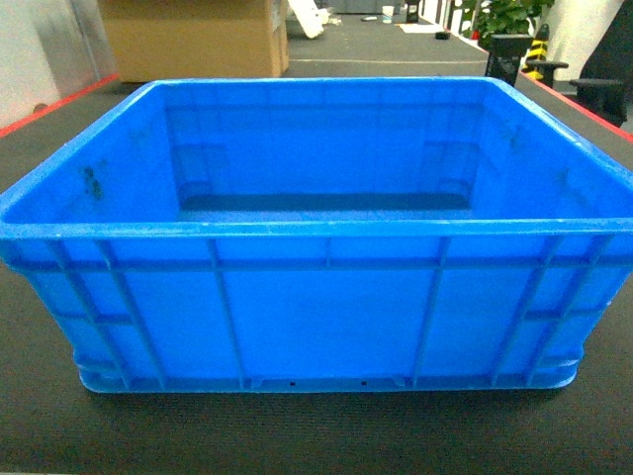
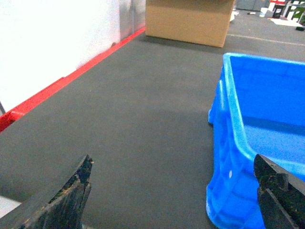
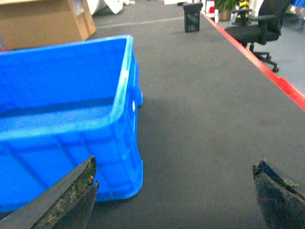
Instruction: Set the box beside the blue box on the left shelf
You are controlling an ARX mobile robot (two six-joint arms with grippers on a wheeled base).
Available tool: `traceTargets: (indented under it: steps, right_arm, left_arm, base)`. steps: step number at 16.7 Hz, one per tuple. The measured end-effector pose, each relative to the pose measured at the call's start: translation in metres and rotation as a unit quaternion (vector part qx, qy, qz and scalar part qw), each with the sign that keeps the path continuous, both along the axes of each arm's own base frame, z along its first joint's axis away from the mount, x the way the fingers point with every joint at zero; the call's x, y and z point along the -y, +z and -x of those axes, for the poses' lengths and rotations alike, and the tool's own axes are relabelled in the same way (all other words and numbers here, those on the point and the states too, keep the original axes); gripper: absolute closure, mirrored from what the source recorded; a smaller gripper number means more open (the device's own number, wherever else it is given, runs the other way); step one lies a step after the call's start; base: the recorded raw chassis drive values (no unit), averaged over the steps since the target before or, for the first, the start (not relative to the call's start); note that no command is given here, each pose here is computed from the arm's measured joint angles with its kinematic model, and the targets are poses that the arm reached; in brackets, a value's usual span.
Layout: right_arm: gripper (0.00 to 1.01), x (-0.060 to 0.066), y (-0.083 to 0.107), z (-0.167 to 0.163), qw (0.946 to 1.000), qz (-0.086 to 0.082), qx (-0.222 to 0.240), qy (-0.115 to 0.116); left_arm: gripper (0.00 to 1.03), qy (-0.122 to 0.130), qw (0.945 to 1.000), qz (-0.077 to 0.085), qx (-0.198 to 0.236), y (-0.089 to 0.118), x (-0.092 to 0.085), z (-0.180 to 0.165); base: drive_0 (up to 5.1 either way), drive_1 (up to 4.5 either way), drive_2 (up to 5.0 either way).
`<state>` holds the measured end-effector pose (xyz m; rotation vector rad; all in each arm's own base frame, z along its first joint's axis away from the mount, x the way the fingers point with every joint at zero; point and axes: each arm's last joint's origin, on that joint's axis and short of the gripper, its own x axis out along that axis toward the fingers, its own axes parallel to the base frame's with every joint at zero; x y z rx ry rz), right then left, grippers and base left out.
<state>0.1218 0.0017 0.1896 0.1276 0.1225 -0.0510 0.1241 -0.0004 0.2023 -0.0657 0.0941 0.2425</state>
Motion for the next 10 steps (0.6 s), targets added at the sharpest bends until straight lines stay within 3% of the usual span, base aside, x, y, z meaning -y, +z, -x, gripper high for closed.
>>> traceTargets:
  steps: [2, 3, 5, 6, 8, 10]
  right_arm:
    - [0.03, 0.001, 0.027, -0.023, 0.9999, 0.001, 0.013, 0.004]
    - [0.03, 0.000, 0.046, -0.051, 0.9997, 0.017, -0.009, 0.015]
    - [0.03, -0.002, 0.064, -0.106, 0.9966, 0.024, -0.073, 0.031]
    - [0.03, -0.005, 0.069, -0.138, 0.9937, 0.027, -0.102, 0.037]
    - [0.03, -0.018, 0.073, -0.187, 0.9858, 0.015, -0.154, 0.066]
    - [0.03, -0.027, 0.073, -0.211, 0.9794, 0.005, -0.185, 0.080]
  left_arm:
    - [0.05, -0.021, 0.9997, -0.006, 0.010, 0.018, 0.004, -0.019]
    - [0.05, -0.034, 0.9991, -0.012, 0.021, 0.036, 0.007, -0.042]
    - [0.05, -0.046, 0.9989, -0.013, 0.005, 0.057, 0.011, -0.097]
    - [0.05, -0.054, 0.9980, -0.010, -0.030, 0.055, 0.014, -0.125]
    - [0.05, -0.063, 0.9948, -0.004, -0.080, 0.052, 0.022, -0.170]
    - [0.05, -0.073, 0.9921, -0.003, -0.102, 0.052, 0.028, -0.193]
  base:
    - [0.0, 0.00, 0.0]
    - [0.0, 0.00, 0.0]
    - [0.0, 0.00, 0.0]
    - [0.0, 0.00, 0.0]
    - [0.0, 0.00, 0.0]
    - [0.0, 0.00, 0.0]
